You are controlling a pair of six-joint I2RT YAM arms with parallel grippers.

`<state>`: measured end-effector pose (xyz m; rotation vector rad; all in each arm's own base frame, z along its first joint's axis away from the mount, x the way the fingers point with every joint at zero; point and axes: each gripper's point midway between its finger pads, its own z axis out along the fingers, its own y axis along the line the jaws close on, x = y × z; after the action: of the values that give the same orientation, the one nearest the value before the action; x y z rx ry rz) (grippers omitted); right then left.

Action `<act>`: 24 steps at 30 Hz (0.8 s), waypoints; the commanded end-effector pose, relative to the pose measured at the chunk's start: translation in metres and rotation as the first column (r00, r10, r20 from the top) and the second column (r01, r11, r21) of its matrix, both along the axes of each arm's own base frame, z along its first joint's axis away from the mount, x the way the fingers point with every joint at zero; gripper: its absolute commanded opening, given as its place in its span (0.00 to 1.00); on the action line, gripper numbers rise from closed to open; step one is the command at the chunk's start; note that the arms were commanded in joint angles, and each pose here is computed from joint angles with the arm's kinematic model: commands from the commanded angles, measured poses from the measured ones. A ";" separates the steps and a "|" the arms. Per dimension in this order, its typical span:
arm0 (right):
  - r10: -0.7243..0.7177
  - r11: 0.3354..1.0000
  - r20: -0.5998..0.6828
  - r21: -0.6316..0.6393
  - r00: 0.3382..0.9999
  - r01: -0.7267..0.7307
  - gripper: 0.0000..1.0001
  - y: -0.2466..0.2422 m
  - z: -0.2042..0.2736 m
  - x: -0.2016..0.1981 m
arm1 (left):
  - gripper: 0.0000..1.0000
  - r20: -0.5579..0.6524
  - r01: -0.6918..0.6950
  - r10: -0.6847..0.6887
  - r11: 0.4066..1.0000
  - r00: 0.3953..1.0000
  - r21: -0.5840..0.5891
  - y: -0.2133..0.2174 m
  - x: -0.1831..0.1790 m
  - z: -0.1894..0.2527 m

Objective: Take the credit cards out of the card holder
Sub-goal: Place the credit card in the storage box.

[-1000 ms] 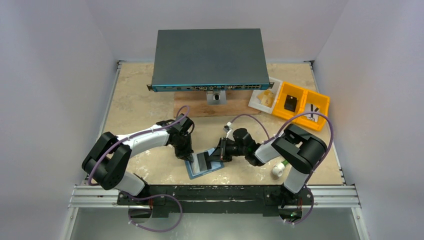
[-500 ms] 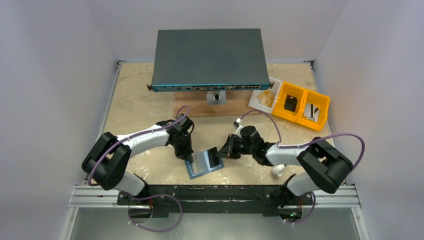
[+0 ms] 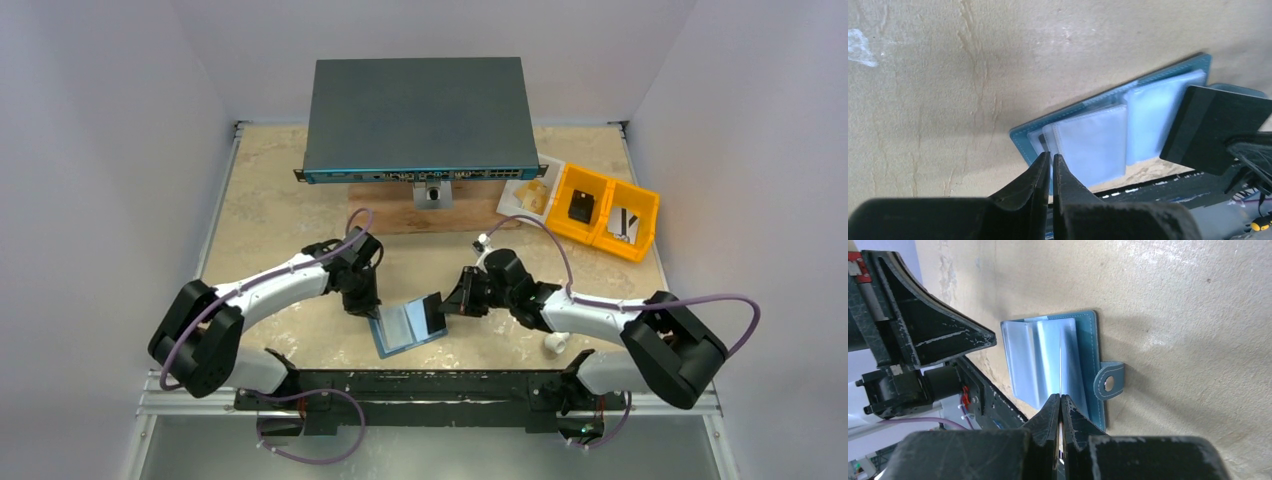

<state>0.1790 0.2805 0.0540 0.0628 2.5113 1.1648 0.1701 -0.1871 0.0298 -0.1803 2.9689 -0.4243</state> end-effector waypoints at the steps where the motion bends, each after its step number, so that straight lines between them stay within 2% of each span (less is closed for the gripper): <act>1: -0.020 1.000 0.060 0.002 0.998 0.020 0.00 0.002 0.021 0.013 | 0.08 0.102 0.026 -0.021 0.999 0.995 -0.044 -0.007 0.016 0.034; 5: -0.037 0.999 0.067 -0.008 0.997 0.038 0.00 -0.001 0.026 0.015 | 0.20 0.130 0.044 -0.034 0.996 0.991 -0.076 -0.010 0.015 0.048; 10: -0.094 0.994 0.080 -0.039 0.992 0.098 0.00 -0.012 0.034 0.021 | 0.56 0.165 0.083 -0.061 0.989 0.984 -0.126 -0.015 0.013 0.062; 12: -0.135 0.988 0.083 -0.058 0.987 0.140 0.00 -0.020 0.036 0.024 | 0.65 0.186 0.103 -0.075 0.984 0.980 -0.143 -0.018 0.013 0.068; 18: -0.267 0.951 0.107 -0.133 0.958 0.280 0.00 -0.056 0.050 0.038 | 0.76 0.221 0.168 -0.124 0.967 0.967 -0.193 -0.025 0.010 0.083; 24: -0.407 0.872 0.167 -0.223 0.898 0.436 0.00 -0.108 0.068 0.063 | 0.80 0.250 0.222 -0.170 0.955 0.953 -0.198 -0.027 0.009 0.090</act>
<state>0.2235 0.2109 0.1074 0.3549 2.3990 0.8288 0.1744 -0.2045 0.0976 0.0324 2.7852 -0.6789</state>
